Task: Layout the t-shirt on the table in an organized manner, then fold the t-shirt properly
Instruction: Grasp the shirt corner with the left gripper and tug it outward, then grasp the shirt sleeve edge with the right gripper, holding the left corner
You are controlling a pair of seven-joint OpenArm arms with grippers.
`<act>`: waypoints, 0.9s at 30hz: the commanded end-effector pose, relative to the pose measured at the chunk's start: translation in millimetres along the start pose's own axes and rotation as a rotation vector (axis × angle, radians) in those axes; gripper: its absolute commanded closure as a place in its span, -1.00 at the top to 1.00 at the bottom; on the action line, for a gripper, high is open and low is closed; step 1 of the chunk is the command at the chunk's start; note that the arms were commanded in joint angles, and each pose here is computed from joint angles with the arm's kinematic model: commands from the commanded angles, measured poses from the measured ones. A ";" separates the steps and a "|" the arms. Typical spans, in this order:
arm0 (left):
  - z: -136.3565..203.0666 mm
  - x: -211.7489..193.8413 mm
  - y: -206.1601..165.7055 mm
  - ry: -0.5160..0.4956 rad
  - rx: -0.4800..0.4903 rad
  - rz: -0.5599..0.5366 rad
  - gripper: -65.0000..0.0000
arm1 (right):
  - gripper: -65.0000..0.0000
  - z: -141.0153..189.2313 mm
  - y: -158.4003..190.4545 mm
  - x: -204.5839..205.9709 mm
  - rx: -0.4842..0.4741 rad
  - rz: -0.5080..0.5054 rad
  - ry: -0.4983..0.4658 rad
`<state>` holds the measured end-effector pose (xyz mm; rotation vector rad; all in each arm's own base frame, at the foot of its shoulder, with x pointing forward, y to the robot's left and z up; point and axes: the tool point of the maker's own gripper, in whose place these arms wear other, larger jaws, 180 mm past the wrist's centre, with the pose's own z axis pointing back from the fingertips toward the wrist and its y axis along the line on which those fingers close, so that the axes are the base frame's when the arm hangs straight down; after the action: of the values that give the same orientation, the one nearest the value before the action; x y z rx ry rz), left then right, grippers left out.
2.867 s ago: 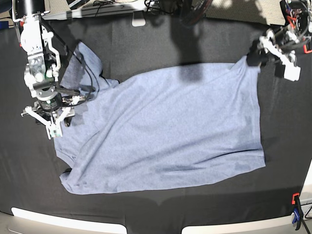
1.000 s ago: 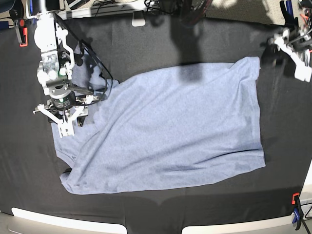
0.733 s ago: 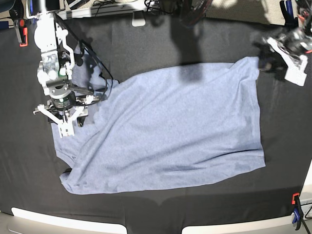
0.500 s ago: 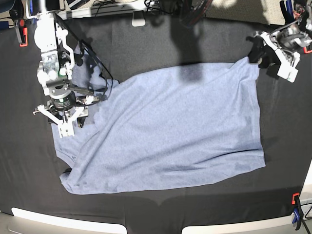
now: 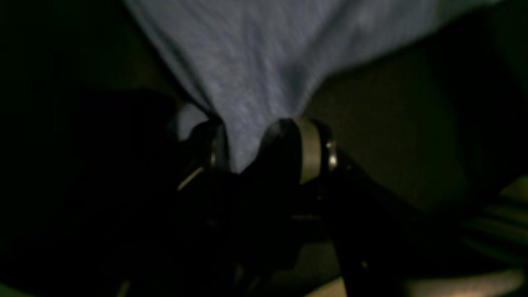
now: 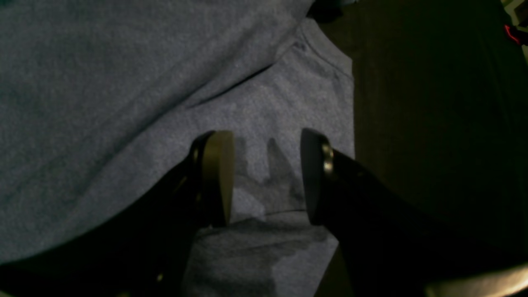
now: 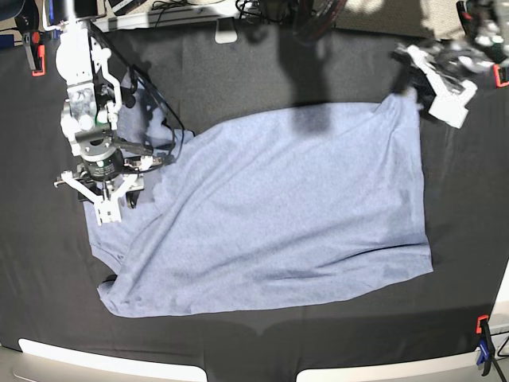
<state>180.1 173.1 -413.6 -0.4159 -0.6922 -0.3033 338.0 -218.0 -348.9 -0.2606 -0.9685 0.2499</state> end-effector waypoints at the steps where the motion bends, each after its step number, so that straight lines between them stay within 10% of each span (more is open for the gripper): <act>1: 1.4 8.1 -1.3 -0.023 -0.010 -0.018 -0.38 | -0.23 1.4 -10.7 18.6 -0.029 0.010 -0.058; 7: 8.8 36.5 -11.2 -0.164 -0.089 0.090 -1.00 | -0.23 1.2 -11.0 14.8 -0.030 0.011 -0.037; 14: 66.6 74.1 48.8 -0.363 0.082 0.153 -1.00 | -0.25 8.2 1.7 2.4 0.072 0.055 0.026; 27: 90.2 71.1 75.2 -0.367 0.183 0.163 -1.00 | -0.32 83.4 20.5 -20.3 0.204 -0.008 0.138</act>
<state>206.7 268.9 -337.7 -0.3549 -0.9816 0.0136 251.4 -196.3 -335.5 -0.0777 -0.7699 0.3065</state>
